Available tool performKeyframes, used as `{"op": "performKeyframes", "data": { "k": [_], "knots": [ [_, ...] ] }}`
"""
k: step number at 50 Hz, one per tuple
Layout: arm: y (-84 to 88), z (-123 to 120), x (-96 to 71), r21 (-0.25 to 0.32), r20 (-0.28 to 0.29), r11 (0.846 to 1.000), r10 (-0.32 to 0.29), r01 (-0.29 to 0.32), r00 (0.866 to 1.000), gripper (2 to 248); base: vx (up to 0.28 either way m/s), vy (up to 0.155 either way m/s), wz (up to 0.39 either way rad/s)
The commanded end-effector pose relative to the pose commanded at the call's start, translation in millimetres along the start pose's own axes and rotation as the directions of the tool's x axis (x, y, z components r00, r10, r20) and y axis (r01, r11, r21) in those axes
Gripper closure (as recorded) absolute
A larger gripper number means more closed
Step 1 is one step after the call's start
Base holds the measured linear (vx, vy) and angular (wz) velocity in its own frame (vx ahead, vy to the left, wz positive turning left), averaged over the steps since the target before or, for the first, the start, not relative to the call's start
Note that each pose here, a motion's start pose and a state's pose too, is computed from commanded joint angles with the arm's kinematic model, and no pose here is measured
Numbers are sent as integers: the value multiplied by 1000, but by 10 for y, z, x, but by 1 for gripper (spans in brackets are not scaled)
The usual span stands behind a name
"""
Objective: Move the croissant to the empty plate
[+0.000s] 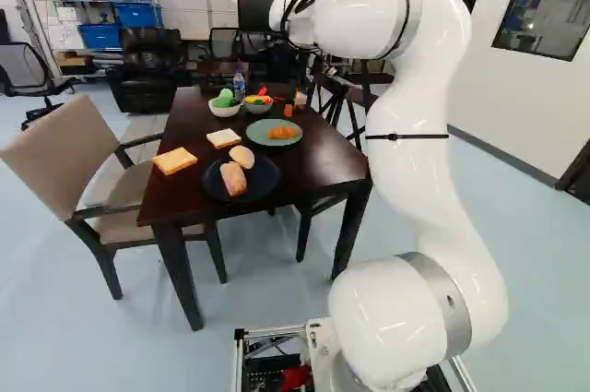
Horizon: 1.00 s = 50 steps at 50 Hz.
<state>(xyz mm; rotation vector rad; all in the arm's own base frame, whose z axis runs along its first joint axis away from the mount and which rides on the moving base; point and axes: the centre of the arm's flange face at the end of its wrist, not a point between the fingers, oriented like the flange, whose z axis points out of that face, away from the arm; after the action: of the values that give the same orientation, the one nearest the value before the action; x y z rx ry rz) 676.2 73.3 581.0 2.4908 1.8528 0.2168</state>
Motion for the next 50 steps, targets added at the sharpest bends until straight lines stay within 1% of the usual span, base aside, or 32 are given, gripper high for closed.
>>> {"op": "performKeyframes", "data": {
  "k": [16,29,40,50],
  "knots": [
    [-62,49,-58,-37,-13,998,46,-46,999,3,0,0,0],
    [-141,106,-126,-77,-32,992,97,-99,995,3,0,0,0],
    [-229,165,-199,-117,-55,981,147,-153,988,3,0,0,0],
    [-331,229,-279,-156,-83,965,198,-209,977,3,0,0,0]
  ]
}}
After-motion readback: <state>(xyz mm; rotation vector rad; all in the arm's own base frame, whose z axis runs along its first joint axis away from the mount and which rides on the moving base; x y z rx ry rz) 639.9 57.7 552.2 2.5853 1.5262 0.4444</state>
